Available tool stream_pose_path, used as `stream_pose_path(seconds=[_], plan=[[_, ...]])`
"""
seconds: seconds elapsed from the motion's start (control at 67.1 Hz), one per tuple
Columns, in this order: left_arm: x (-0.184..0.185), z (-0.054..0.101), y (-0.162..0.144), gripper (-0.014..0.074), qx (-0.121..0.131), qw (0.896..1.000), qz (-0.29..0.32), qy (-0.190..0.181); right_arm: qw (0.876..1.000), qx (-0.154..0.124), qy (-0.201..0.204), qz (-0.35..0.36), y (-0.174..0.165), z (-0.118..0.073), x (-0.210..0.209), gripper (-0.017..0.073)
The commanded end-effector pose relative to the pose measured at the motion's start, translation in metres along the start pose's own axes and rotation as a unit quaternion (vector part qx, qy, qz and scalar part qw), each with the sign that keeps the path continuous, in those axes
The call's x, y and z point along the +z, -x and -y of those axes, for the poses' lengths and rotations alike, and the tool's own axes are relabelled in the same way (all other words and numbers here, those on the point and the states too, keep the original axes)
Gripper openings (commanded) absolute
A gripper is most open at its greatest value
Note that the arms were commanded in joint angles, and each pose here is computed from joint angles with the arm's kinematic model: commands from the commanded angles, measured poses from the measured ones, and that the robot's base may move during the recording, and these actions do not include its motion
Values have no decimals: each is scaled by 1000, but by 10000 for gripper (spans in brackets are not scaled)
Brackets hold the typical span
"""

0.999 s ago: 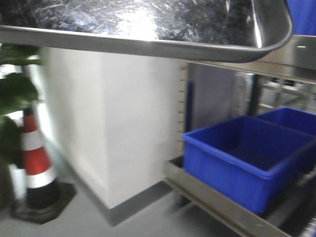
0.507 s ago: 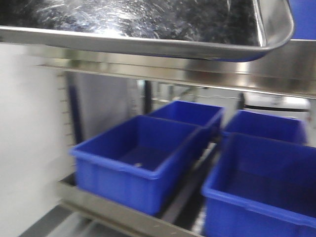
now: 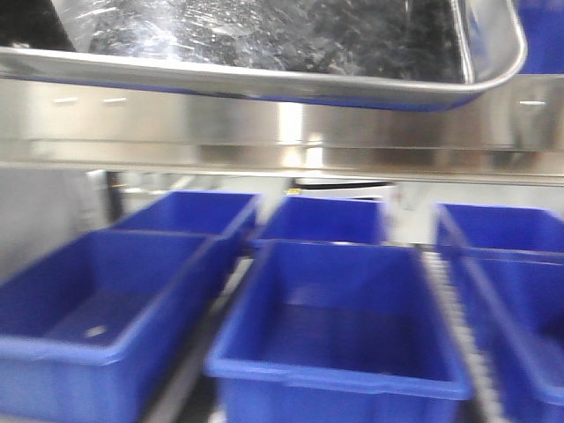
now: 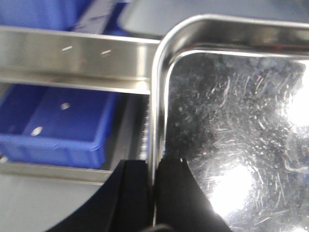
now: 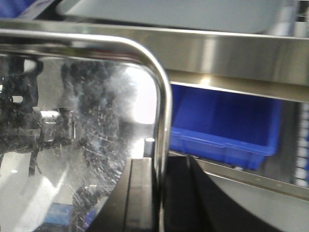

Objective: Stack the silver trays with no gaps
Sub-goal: 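Position the held tray above the silver tray on the shelf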

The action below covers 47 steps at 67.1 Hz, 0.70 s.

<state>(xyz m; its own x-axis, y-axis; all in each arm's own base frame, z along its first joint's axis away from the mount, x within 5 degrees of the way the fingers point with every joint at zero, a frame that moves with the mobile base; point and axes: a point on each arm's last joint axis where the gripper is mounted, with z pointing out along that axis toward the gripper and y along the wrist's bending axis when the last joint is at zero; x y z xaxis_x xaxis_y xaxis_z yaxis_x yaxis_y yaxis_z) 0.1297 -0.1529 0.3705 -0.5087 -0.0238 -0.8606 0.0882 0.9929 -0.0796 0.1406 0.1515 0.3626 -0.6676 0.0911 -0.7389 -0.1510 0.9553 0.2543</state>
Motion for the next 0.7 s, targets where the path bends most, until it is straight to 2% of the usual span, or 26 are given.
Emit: stream_pose_path(seconds=[0.0,0.686], plan=[[-1,9,3,-15,3,999,15,-43,998,-2,64,29,6,-11,-4,-3],[-1,9,3,-15,3,999,15,-43,998,-2,64,29,6,-11,-4,-3]])
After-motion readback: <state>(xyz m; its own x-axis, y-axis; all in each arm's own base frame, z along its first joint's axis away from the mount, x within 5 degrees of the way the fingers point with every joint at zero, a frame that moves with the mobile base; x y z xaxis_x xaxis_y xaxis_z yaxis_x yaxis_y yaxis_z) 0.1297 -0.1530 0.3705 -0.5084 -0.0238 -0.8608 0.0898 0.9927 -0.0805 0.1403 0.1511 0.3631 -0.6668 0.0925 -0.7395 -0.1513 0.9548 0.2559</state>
